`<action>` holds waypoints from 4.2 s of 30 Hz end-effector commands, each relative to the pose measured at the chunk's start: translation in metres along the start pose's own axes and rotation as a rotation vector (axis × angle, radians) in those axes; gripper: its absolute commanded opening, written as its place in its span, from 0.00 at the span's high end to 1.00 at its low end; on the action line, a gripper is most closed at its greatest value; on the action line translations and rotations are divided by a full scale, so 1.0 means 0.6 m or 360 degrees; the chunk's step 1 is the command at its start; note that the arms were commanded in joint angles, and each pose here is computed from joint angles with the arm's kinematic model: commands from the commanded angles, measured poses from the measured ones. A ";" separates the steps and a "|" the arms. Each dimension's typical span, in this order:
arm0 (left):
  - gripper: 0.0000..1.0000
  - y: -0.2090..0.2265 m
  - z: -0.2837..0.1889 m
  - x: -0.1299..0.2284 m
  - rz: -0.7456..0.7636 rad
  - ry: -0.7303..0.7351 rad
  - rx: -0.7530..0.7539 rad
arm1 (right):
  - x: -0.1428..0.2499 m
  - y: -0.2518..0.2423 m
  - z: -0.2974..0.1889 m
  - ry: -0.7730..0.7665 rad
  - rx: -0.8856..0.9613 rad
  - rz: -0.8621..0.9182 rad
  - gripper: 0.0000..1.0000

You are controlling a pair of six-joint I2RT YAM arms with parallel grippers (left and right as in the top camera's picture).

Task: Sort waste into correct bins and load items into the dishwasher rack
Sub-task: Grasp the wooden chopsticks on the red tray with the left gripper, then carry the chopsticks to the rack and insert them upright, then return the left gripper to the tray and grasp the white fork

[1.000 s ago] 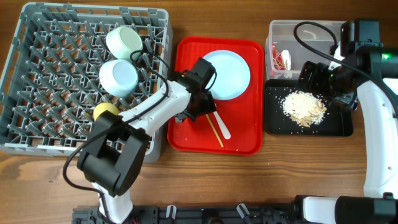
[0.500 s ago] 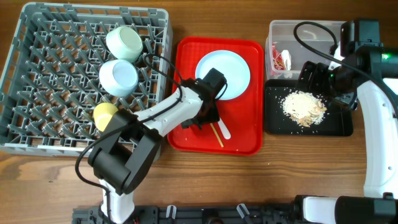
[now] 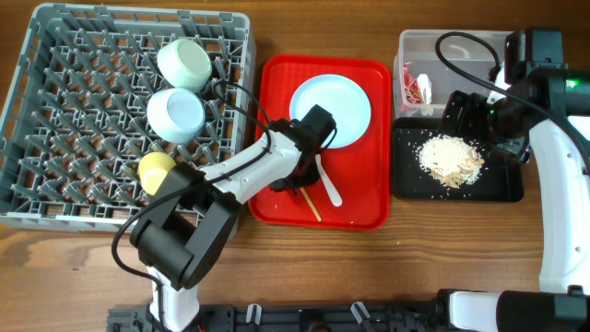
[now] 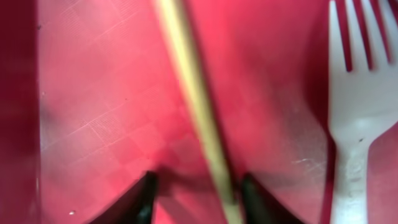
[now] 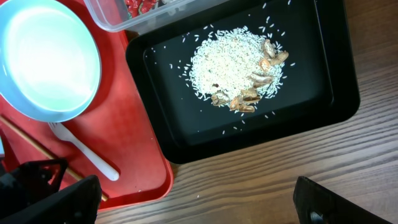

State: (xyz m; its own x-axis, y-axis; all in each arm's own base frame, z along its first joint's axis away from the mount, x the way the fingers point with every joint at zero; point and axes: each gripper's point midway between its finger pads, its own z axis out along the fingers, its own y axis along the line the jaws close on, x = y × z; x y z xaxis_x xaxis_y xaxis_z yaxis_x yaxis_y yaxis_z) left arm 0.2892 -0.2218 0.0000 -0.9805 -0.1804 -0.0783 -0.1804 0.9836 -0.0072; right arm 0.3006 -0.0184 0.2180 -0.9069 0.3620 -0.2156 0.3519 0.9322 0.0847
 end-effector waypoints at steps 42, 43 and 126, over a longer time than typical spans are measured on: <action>0.96 0.003 -0.001 -0.040 -0.0084 -0.0086 0.0105 | 0.006 -0.007 -0.006 0.0009 0.0032 -0.0021 0.00; 0.96 0.003 -0.007 -0.045 -0.0076 -0.0101 0.0118 | 0.006 -0.008 -0.006 0.0009 0.0032 -0.0020 0.00; 0.46 -0.106 -0.017 -0.056 0.0227 -0.0275 0.0359 | 0.008 -0.008 -0.006 0.0016 0.0033 -0.0019 0.00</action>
State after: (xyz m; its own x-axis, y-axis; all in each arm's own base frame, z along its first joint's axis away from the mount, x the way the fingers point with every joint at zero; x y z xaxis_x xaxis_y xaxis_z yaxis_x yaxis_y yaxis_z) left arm 0.3252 -0.2793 0.0253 -0.9678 -0.0324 -0.2497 0.0263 0.9733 -0.2282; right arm 0.2933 -0.0179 0.2164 -0.9130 0.3624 -0.1871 0.3544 0.9320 0.0759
